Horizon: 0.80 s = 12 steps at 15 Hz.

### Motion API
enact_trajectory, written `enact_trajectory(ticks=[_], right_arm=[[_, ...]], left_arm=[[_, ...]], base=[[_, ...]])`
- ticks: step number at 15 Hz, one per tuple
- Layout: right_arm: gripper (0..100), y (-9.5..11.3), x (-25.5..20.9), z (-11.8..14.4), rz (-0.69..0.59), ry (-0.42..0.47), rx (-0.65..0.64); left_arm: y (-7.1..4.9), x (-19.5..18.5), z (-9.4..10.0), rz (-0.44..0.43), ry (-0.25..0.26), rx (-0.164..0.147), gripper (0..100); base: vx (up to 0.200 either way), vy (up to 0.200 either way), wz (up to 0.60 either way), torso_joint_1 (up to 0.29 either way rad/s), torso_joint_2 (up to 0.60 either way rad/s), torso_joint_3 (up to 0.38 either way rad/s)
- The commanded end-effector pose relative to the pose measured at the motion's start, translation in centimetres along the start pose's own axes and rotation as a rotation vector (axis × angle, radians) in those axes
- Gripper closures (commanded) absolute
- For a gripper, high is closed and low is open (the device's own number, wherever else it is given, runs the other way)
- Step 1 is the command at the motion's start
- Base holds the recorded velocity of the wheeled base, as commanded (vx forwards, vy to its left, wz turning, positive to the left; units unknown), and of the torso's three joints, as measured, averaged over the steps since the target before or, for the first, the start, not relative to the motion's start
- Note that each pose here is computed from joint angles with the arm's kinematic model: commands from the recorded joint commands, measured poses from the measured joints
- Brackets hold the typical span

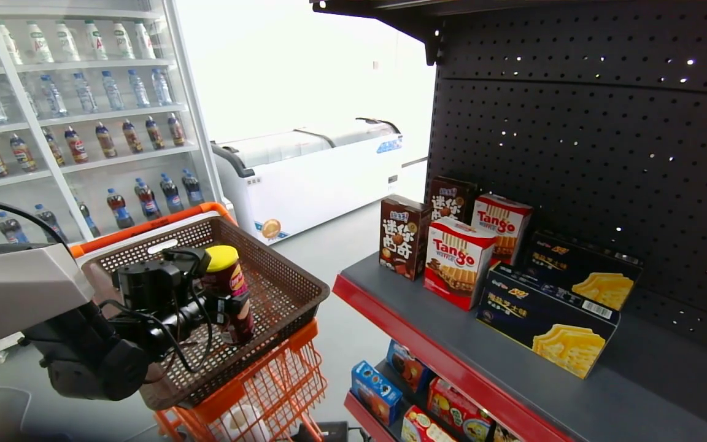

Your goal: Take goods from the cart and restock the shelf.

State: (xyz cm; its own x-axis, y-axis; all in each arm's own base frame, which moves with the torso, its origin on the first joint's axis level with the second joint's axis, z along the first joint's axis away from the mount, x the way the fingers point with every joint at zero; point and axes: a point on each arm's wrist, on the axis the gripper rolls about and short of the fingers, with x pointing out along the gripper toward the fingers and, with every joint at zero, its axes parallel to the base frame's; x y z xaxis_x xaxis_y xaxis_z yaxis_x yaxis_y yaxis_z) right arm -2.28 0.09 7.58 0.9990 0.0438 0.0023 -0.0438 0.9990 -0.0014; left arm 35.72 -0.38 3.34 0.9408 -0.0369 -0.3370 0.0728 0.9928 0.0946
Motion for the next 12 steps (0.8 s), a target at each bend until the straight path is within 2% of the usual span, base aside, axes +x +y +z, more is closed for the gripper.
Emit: enact_trajectory(ticks=[1, 4, 5, 6, 7, 9, 10, 12], right_arm=[[0, 0.0, 0.0, 0.0, 0.001, -0.001, 0.000], [0, 0.0, 0.0, 0.0, 0.001, -0.001, 0.000], [0, 0.0, 0.0, 0.0, 0.001, -0.001, 0.000], [0, 0.0, 0.0, 0.0, 0.001, -0.001, 0.000], [0, 0.0, 0.0, 0.0, 0.001, -0.001, 0.000], [0, 0.0, 0.0, 0.0, 0.001, -0.001, 0.000], [0, 0.0, 0.0, 0.0, 0.001, -0.001, 0.000], [0, 0.0, 0.0, 0.0, 0.001, -0.001, 0.000]], left_arm=[[0.1, 0.4, -0.1, 0.005, -0.001, 0.001, 100], [0.1, 0.5, -0.2, 0.016, 0.011, 0.002, 100], [0.0, 0.5, 0.1, 0.036, 0.004, 0.025, 100], [-0.1, 0.4, 0.5, 0.033, -0.007, 0.033, 100], [-0.5, -0.4, 2.9, 0.020, -0.066, 0.051, 100], [-1.5, -1.5, 5.8, -0.017, -0.100, 0.064, 100], [-1.9, -1.9, 6.5, -0.052, -0.101, 0.069, 100], [-3.8, -4.3, 9.4, -0.172, -0.098, 0.082, 100]], base=[[0.000, 0.000, 0.00, 0.000, 0.00, 0.000], [0.000, 0.000, 0.00, 0.000, 0.00, 0.000], [0.000, 0.000, 0.00, 0.000, 0.00, 0.000], [0.000, 0.000, 0.00, 0.000, 0.00, 0.000], [0.000, 0.000, 0.00, 0.000, 0.00, 0.000], [0.000, 0.000, 0.00, 0.000, 0.00, 0.000], [0.000, 0.000, 0.00, 0.000, 0.00, 0.000], [0.000, 0.000, 0.00, 0.000, 0.00, 0.000]])
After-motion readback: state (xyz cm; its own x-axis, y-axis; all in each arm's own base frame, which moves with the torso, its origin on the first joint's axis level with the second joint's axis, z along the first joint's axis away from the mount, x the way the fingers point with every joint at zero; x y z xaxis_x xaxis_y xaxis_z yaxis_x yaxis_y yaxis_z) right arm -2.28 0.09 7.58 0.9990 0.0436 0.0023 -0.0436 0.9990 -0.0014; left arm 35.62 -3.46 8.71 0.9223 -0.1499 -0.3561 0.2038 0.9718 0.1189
